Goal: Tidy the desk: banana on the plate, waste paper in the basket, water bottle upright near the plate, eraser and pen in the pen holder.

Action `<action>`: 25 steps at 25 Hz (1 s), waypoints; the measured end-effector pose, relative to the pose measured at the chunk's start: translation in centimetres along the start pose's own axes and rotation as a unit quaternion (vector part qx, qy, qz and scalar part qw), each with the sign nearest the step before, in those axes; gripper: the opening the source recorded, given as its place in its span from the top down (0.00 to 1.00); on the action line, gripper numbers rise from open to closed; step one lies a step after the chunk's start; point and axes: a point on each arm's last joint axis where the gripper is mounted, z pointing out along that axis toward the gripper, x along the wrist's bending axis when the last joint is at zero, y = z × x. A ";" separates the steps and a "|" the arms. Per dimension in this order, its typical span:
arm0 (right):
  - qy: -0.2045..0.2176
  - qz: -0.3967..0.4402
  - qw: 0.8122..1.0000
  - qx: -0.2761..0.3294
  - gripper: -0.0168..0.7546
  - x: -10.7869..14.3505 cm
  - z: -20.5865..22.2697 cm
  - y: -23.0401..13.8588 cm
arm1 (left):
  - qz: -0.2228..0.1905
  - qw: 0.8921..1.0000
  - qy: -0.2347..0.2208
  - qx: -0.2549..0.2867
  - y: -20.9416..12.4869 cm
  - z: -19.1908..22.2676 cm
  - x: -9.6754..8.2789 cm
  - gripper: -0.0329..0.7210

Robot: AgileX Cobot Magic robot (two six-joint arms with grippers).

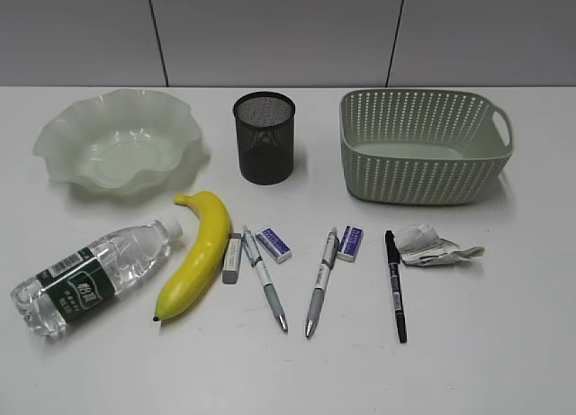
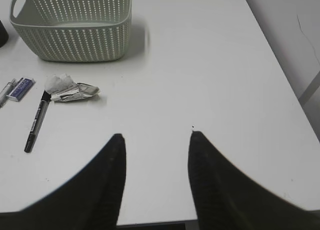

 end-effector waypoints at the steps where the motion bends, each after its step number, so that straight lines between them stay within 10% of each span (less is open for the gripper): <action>1: 0.000 0.000 1.000 0.000 0.54 0.0 0.0 0.0 | 0.000 1.000 0.000 0.000 0.0 0.0 0.0 0.64; 25: 0.000 0.000 1.000 0.000 0.54 0.0 0.0 0.0 | 0.000 1.000 0.000 0.000 0.0 0.0 0.0 0.64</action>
